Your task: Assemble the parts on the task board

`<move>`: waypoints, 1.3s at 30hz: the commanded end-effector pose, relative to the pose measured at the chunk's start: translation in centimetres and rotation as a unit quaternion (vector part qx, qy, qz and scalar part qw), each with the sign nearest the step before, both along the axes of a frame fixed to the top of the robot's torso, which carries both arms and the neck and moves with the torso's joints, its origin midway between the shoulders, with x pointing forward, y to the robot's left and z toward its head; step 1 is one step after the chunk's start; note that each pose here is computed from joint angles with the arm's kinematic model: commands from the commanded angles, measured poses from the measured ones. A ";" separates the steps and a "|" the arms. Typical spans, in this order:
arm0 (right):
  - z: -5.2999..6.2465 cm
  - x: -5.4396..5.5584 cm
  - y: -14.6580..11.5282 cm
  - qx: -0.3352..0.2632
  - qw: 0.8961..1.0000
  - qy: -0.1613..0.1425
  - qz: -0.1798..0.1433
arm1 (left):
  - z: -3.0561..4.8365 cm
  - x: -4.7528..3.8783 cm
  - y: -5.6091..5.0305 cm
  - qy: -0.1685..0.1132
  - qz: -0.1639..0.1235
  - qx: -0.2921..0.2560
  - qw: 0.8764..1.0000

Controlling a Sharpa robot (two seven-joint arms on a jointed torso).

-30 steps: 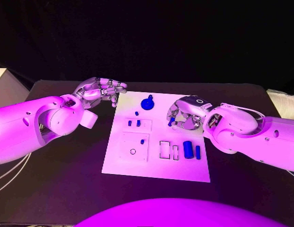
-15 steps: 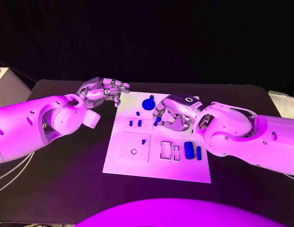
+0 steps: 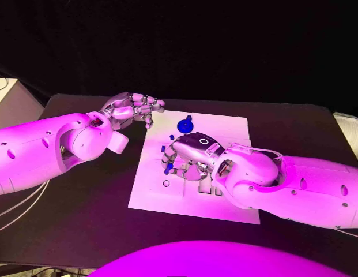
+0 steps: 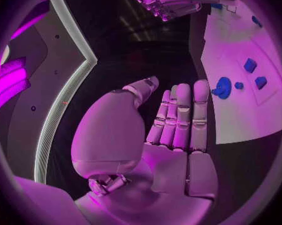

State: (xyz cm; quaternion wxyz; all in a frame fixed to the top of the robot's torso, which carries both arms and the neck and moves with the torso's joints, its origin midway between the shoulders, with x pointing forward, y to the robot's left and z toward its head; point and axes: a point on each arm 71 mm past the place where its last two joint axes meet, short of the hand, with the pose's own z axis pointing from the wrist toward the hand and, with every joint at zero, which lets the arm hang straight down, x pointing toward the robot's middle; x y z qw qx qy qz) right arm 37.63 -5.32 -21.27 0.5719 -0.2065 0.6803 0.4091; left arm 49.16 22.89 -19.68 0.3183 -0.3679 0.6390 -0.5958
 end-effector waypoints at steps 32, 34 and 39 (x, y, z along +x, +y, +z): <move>-3.3 -0.6 1.2 -0.035 0.999 -0.015 0.028 | 0.02 -0.01 -0.1 0.003 -0.003 -0.006 1.000; -3.3 -0.6 1.1 -0.036 0.999 -0.014 0.027 | 0.02 -0.01 -0.1 0.003 -0.003 -0.005 1.000; -3.4 -0.6 1.0 -0.039 0.999 -0.012 0.026 | 0.01 -0.01 -0.1 0.003 -0.003 -0.005 1.000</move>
